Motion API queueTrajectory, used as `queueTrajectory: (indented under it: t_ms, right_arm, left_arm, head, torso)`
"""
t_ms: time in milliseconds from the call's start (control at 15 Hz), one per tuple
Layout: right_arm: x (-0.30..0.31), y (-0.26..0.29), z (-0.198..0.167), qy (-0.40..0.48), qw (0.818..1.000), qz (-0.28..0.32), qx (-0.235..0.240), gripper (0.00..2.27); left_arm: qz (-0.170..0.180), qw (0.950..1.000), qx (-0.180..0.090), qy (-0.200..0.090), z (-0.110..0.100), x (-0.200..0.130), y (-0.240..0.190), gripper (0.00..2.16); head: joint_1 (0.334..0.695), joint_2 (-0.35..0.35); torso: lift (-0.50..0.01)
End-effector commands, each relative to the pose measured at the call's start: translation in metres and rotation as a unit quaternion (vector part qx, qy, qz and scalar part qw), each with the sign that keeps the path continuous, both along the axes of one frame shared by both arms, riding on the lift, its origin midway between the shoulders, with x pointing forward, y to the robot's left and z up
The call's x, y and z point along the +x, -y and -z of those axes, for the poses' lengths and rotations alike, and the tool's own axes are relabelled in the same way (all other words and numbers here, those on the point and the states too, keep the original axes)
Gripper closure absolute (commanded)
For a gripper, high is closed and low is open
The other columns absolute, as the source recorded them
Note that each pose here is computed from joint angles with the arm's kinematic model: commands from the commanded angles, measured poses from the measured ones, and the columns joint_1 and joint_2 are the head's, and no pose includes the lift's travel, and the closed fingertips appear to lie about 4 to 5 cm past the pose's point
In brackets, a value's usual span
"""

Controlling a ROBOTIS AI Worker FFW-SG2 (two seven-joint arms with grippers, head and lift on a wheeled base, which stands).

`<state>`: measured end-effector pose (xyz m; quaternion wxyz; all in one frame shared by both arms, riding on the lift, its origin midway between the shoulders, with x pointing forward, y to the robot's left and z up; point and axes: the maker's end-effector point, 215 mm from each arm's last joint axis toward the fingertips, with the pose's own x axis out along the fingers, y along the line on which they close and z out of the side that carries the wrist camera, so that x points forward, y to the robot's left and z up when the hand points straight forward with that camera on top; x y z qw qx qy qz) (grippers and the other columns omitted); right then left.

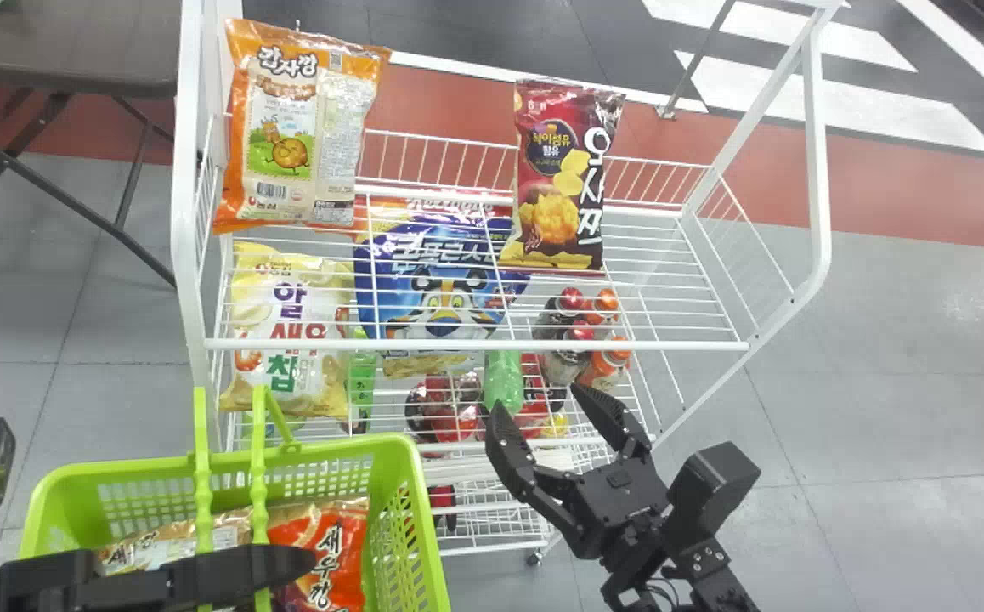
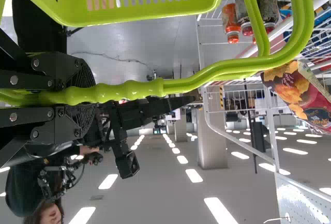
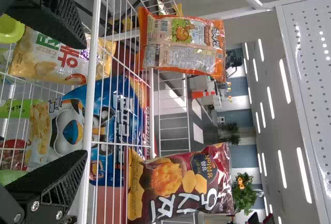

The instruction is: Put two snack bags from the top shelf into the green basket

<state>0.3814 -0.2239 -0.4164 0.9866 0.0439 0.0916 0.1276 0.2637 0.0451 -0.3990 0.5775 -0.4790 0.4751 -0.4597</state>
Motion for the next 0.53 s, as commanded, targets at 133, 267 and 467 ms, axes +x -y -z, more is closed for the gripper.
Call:
queueTrajectory:
  t_ms: [133, 267, 467]
  right_arm:
    - [0.0001, 0.0006, -0.0031, 0.005, 1.0, 0.005, 0.002, 0.09]
    - [0.0003, 0.0004, -0.0039, 0.005, 1.0, 0.005, 0.002, 0.09]
    - [0.0, -0.0001, -0.0028, 0.004, 1.0, 0.006, 0.001, 0.09]
  left_arm:
    - [0.0, 1.0, -0.002, 0.0, -0.0017, -0.0007, -0.0006, 2.15]
    - [0.0, 1.0, -0.001, 0.001, -0.0018, -0.0003, -0.0016, 2.15]
    - [-0.001, 1.0, -0.002, 0.001, -0.0025, 0.0006, -0.0016, 2.15]
  head:
    - [0.695, -0.317]
    - [0.695, -0.317]
    - [0.695, -0.314]
  torso:
    - [-0.001]
    - [-0.001]
    - [-0.001]
